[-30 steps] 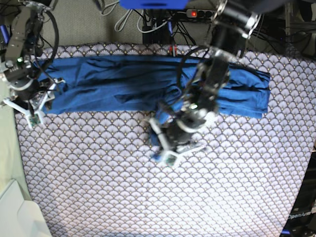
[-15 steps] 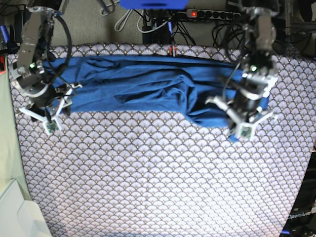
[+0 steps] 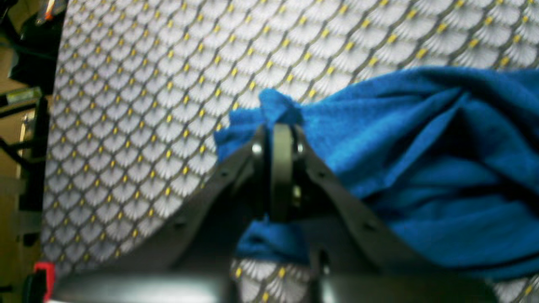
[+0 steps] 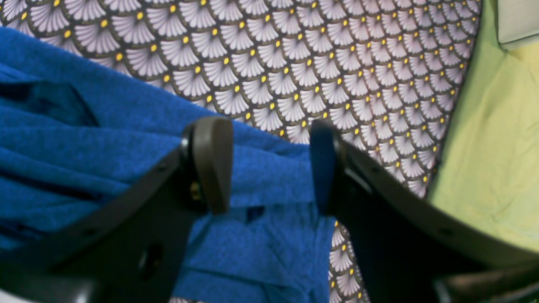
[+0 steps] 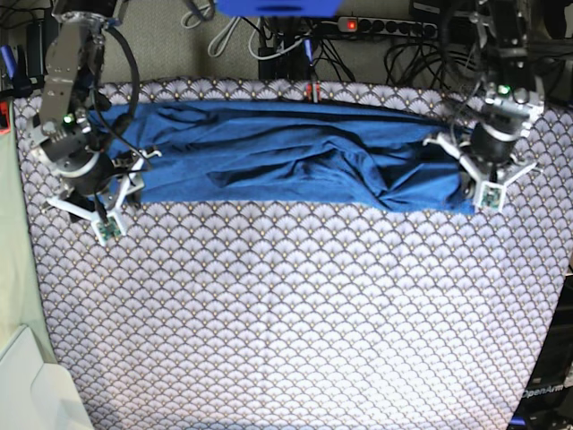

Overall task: Fold the T-shirt properly
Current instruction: 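Lower both grippers onto the two ends of the shirt strip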

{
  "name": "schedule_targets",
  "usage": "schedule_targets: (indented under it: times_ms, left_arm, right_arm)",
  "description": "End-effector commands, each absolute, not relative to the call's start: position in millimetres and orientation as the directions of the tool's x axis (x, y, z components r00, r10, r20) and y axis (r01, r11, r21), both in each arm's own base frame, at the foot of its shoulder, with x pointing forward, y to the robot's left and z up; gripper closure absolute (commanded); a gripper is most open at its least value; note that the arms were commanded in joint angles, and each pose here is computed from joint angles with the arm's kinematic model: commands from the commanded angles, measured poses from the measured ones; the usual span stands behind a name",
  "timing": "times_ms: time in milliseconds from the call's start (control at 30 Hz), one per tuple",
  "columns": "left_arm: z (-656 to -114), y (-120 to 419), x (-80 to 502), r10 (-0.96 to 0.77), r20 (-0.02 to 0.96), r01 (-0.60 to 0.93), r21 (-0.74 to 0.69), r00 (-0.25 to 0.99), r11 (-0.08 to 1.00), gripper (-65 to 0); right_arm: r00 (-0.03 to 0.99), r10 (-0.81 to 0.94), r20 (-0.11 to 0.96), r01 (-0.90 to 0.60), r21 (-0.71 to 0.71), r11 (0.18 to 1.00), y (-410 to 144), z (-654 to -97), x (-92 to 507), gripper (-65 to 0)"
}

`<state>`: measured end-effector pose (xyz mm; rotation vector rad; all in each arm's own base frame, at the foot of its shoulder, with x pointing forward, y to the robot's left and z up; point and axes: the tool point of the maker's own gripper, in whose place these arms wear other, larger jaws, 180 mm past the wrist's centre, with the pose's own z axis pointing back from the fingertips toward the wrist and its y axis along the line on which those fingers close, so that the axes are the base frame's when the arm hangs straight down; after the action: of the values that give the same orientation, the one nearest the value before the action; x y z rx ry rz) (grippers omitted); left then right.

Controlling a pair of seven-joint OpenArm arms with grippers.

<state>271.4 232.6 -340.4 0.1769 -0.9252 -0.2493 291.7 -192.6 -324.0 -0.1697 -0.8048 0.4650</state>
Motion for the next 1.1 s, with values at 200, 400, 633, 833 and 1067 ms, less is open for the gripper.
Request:
schedule_targets:
  times_ms: [200, 400, 633, 833, 1067]
  left_arm:
    - [-327.4, 251.1, 275.0, -0.311, 0.776, 0.121, 0.294, 0.548, 0.948, -0.2]
    - [-352.0, 265.6, 269.3, -0.314, 0.731, 0.138, 0.292, 0.605, 0.946, -0.2]
    - [-359.7, 270.3, 274.4, -0.294, 0.728, 0.125, 0.278, 0.619, 0.952, -0.2]
    - [-364.6, 272.9, 281.2, -0.273, 0.728, 0.112, 0.263, 0.629, 0.958, -0.5]
    - [-365.1, 273.6, 282.5, -0.274, 0.725, 0.114, 0.263, 0.631, 0.958, -7.8]
  right_arm:
    - [0.572, 0.455, 0.683, -0.328, -0.317, 0.89, -189.0, -315.7, 295.7, -30.2]
    - [0.575, 0.453, 0.682, -0.327, -0.316, 0.891, -189.2, -316.4, 295.0, -30.2]
    - [0.575, 0.453, 0.682, -0.327, -0.316, 0.891, -189.2, -316.4, 295.0, -30.2]
    - [0.576, 0.454, 0.68, -0.33, -0.315, 0.89, -188.3, -317.2, 294.5, -30.2]
    - [0.577, 0.455, 0.678, -0.329, -0.318, 0.889, -189.5, -317.0, 294.4, -30.2]
